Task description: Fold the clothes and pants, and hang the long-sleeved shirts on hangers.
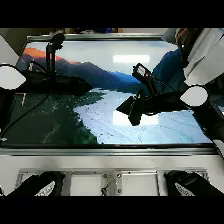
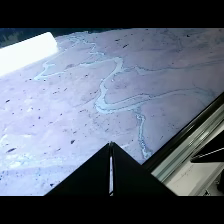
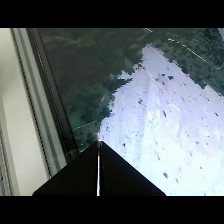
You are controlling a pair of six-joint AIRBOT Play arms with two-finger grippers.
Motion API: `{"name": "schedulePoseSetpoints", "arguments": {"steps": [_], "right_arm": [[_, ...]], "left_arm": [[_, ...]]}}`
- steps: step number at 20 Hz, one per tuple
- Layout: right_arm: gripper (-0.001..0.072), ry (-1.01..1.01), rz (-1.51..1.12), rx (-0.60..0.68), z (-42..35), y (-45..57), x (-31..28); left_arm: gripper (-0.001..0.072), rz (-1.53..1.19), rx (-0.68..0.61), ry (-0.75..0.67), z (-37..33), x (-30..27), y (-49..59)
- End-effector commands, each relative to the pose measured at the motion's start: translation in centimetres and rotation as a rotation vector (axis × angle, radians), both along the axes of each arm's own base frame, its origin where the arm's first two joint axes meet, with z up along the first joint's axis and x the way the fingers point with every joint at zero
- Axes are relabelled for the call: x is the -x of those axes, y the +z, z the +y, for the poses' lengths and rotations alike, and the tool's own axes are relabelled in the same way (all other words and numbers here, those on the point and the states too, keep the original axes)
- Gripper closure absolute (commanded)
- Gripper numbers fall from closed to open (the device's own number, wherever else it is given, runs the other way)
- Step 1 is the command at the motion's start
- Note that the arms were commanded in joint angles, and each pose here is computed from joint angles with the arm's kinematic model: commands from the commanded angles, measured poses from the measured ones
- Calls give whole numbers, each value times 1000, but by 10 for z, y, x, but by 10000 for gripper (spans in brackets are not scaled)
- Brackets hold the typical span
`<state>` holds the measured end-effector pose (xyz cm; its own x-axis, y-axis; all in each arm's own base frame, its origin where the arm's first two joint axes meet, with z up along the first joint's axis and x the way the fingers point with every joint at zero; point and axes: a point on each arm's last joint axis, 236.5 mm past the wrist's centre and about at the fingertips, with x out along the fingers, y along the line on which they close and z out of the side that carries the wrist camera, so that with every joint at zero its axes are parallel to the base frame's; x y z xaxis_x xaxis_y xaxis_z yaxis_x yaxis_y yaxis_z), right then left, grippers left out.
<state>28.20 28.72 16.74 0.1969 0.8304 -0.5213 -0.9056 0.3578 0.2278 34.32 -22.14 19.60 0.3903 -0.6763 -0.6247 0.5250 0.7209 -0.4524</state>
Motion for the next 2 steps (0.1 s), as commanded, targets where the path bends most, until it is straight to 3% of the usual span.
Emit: {"name": "schedulePoseSetpoints", "arguments": {"steps": [1,2], "right_arm": [[679,1,1,0,0,0,0],[678,1,1,0,0,0,0]], "left_arm": [[684,0,0,-1,0,0,0],[684,0,0,-1,0,0,0]]}}
